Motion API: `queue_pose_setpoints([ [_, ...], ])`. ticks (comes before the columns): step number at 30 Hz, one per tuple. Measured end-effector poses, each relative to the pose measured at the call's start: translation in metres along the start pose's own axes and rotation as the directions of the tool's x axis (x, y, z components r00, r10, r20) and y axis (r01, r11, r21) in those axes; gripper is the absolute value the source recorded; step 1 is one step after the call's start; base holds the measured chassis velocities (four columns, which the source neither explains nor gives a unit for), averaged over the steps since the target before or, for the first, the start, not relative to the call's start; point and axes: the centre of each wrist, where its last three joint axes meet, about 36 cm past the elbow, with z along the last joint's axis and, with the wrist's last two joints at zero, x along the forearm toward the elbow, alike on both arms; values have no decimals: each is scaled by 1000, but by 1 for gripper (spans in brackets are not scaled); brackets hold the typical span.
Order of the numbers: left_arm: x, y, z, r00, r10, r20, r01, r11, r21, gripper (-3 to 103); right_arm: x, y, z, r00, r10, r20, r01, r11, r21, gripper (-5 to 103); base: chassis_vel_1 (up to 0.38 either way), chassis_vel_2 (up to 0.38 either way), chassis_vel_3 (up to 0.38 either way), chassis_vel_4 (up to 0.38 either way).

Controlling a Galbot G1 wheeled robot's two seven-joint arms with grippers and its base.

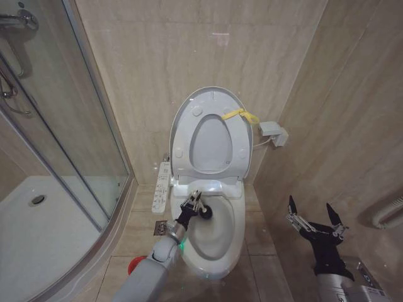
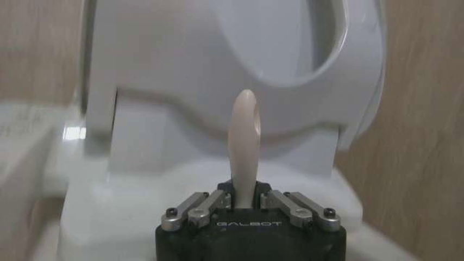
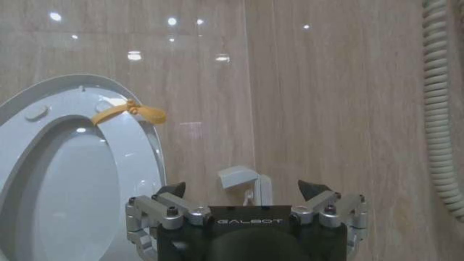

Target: Open the toilet lid, clean the toilet bowl with a toilet brush, close the toilet lid, and flush.

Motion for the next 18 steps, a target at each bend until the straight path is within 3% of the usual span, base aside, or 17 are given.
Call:
queue_pose_setpoints([
  [5, 21, -1, 34, 996, -13, -90, 13, 1000, -1, 17, 0, 0, 0, 1000, 0, 0, 0, 1000, 0, 100, 0, 0, 0, 0],
  [7, 23, 0, 34, 996, -12, -84, 12, 1000, 3, 17, 0, 0, 0, 1000, 0, 0, 0, 1000, 0, 100, 0, 0, 0, 0],
  [9, 18, 0, 25, 999, -33, -32, 36, 997, 69, 17, 0, 0, 0, 1000, 0, 0, 0, 1000, 0, 100, 0, 0, 0, 0],
  [10, 18, 0, 25, 999, -33, -32, 36, 997, 69, 17, 0, 0, 0, 1000, 0, 0, 0, 1000, 0, 100, 0, 0, 0, 0],
  [13, 2, -6, -4, 996, -56, 72, 41, 981, 189, 17, 0, 0, 0, 1000, 0, 0, 0, 1000, 0, 100, 0, 0, 0, 0],
  [15, 0, -18, -22, 993, -61, 106, 25, 950, 313, 17, 0, 0, 0, 1000, 0, 0, 0, 1000, 0, 100, 0, 0, 0, 0],
  [16, 0, -18, -22, 993, -61, 106, 25, 950, 313, 17, 0, 0, 0, 1000, 0, 0, 0, 1000, 0, 100, 0, 0, 0, 0],
  [18, 3, -32, -32, 992, -55, 111, 4, 909, 417, 17, 0, 0, 0, 1000, 0, 0, 0, 1000, 0, 100, 0, 0, 0, 0],
])
